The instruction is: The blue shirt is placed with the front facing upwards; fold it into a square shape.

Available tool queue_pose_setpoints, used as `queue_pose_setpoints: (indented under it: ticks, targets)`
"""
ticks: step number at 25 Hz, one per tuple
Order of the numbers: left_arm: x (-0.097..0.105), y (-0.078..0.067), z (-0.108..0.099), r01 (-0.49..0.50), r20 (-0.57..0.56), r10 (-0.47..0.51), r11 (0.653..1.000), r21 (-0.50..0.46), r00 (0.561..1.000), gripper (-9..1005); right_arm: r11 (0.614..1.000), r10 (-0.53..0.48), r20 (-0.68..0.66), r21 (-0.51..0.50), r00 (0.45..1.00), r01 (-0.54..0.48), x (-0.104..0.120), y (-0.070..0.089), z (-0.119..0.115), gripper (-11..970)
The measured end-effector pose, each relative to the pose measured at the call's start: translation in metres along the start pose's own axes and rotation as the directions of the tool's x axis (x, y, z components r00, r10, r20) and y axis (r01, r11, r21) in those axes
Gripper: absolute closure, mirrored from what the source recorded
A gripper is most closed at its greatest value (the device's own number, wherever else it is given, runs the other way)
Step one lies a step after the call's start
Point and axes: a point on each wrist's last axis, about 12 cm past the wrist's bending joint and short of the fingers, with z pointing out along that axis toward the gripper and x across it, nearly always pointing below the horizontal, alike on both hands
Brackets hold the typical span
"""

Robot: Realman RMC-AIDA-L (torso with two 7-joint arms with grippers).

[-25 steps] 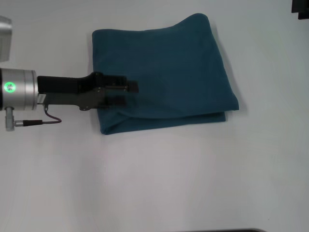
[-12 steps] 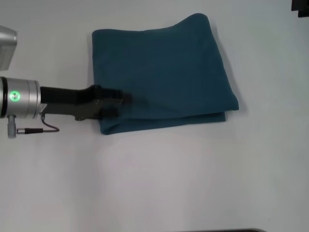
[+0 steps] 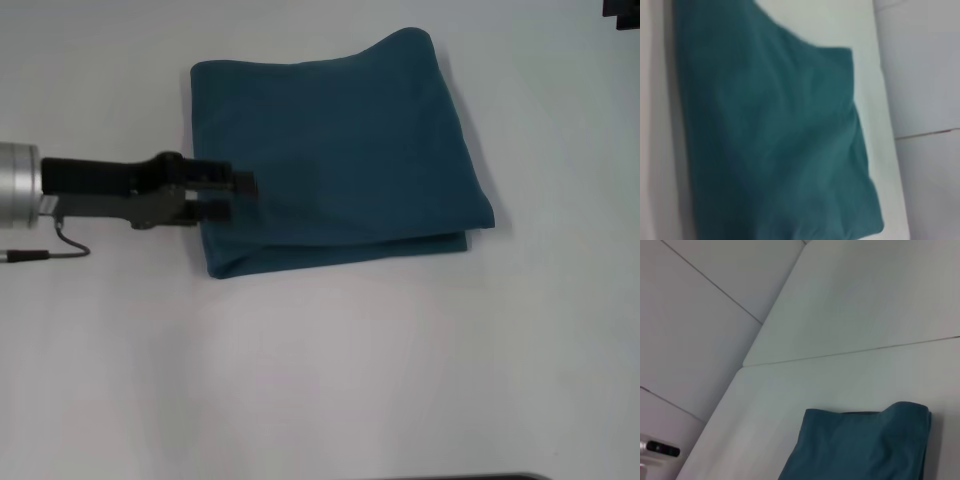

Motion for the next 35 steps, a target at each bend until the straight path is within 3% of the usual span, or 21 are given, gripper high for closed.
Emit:
queue_pose_setpoints:
  ticks: [13,20,26,31,35]
  targets:
    - [0.006,0.013,0.023,0.001,-0.029,-0.004,0.994,-0.110,1.000,339,1.000,0.001,-0.001,-0.001,1.000,-0.001,0.000,0.000,0.000,361]
    - [0.006,0.016,0.020,0.000,-0.034,-0.004,0.990,-0.138,0.999,339,1.000,0.001,-0.003,0.000,1.000,-0.001,0.000,0.000,0.000,360]
    - [0.003,0.009,-0.002,0.005,0.002,-0.005,0.997,-0.079,1.000,340,1.000,0.003,-0.004,-0.008,1.000,-0.003,0.000,0.001,0.000,360]
    - [0.002,0.009,-0.003,0.005,0.013,-0.003,0.997,-0.083,1.000,340,1.000,0.001,-0.007,-0.009,1.000,-0.001,0.000,0.002,0.000,360]
    - [-0.001,0.008,0.010,-0.004,0.025,0.007,0.994,-0.105,1.000,340,1.000,0.001,-0.008,-0.009,1.000,-0.001,0.000,0.002,0.000,360]
